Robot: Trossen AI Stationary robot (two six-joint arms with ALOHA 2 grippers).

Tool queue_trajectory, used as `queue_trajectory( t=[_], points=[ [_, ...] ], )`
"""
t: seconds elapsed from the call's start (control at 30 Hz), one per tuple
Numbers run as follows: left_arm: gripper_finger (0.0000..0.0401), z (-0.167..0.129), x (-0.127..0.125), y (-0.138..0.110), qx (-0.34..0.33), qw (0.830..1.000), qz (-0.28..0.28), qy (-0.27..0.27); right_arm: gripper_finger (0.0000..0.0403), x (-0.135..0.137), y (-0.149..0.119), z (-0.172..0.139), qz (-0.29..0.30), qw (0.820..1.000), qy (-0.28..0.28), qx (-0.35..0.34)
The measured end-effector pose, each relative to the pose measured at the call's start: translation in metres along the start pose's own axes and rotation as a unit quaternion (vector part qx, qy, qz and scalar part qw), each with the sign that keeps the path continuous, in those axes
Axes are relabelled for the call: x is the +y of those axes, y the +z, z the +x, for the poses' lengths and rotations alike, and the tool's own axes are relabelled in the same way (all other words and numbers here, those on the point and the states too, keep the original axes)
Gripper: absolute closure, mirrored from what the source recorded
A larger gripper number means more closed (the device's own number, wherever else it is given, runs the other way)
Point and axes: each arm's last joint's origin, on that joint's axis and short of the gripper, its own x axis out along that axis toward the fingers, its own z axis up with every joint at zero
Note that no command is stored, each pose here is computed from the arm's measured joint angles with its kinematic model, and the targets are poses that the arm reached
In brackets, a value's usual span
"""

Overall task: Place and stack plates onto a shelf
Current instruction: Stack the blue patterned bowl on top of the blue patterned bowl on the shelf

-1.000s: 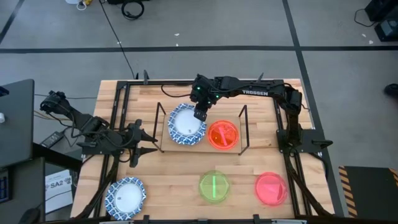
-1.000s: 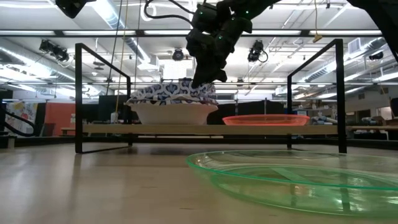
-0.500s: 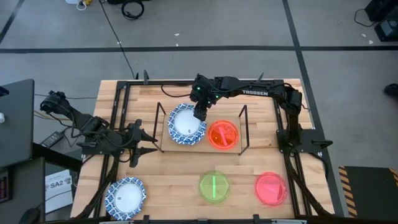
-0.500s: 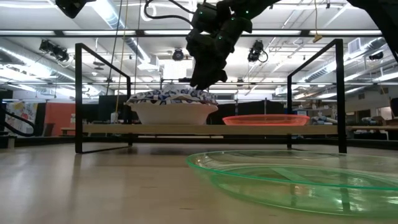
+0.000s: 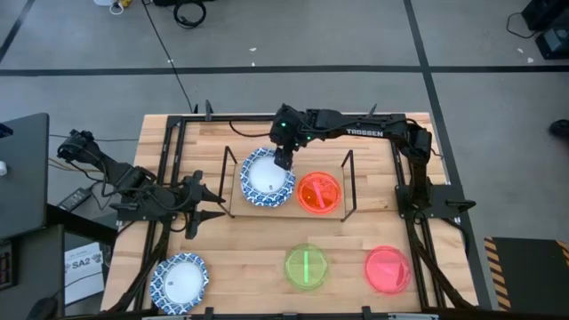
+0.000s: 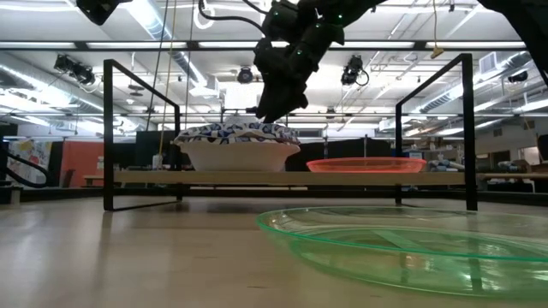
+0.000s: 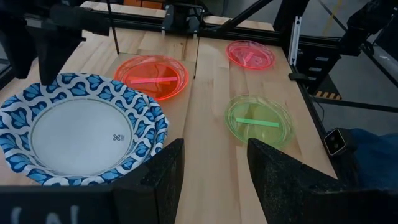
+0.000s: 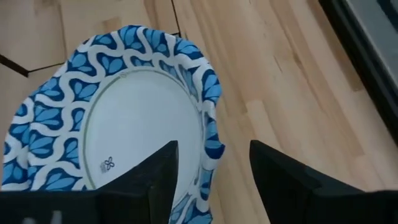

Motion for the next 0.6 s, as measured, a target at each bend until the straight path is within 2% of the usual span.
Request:
queue_trajectory(
  t=[0.23, 0.6],
  points=[
    [0.0218, 0.0, 0.0, 0.0, 0.0, 1.0, 0.0, 0.0, 0.0206, -0.0071, 0.0067, -0.0008, -0.001, 0.998, -0.061, -0.035],
    [0.0218, 0.0, 0.0, 0.0, 0.0, 1.0, 0.0, 0.0, 0.0207, -0.0068, 0.0023, 0.0071, -0.002, 0.997, -0.062, -0.048]
  ],
)
